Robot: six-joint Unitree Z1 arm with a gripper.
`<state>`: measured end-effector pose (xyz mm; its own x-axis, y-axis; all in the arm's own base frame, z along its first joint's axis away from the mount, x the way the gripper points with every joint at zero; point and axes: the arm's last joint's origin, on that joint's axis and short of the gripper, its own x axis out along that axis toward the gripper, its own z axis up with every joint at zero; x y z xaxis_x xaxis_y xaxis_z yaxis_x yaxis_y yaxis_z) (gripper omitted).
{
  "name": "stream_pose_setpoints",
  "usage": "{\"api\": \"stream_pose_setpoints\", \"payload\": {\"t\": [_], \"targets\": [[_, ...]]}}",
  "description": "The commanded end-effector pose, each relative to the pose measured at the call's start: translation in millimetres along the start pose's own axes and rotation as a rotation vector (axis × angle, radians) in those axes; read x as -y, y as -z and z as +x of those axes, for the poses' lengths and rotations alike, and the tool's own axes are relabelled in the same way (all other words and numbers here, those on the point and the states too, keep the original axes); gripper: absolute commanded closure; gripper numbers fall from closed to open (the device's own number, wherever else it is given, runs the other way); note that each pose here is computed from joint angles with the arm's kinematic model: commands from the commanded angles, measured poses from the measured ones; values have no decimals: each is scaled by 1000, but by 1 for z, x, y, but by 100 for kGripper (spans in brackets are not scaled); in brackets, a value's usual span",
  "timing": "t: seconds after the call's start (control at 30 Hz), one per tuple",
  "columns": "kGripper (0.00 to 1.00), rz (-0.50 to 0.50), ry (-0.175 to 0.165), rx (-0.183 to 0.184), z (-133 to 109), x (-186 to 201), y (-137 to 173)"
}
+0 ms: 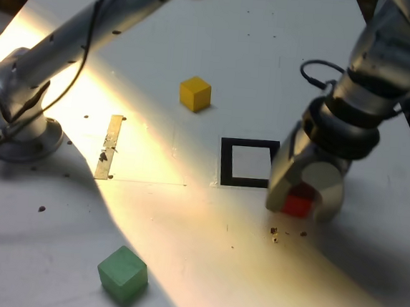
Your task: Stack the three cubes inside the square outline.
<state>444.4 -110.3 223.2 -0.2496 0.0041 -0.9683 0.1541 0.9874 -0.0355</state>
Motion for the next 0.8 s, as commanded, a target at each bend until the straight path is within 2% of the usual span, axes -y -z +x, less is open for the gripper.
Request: {"api": "stream_pose_setpoints", "payload": {"t": [0.0, 0.13, 0.3, 0.57, 0.77], "targets": [[67, -10, 1, 14, -13, -7, 14], [67, -32, 4, 2, -15, -23, 35], [67, -56, 14, 4, -12, -43, 53], [67, -84, 38, 6, 1, -71, 68], [67, -84, 50, 11, 5, -77, 71]]}}
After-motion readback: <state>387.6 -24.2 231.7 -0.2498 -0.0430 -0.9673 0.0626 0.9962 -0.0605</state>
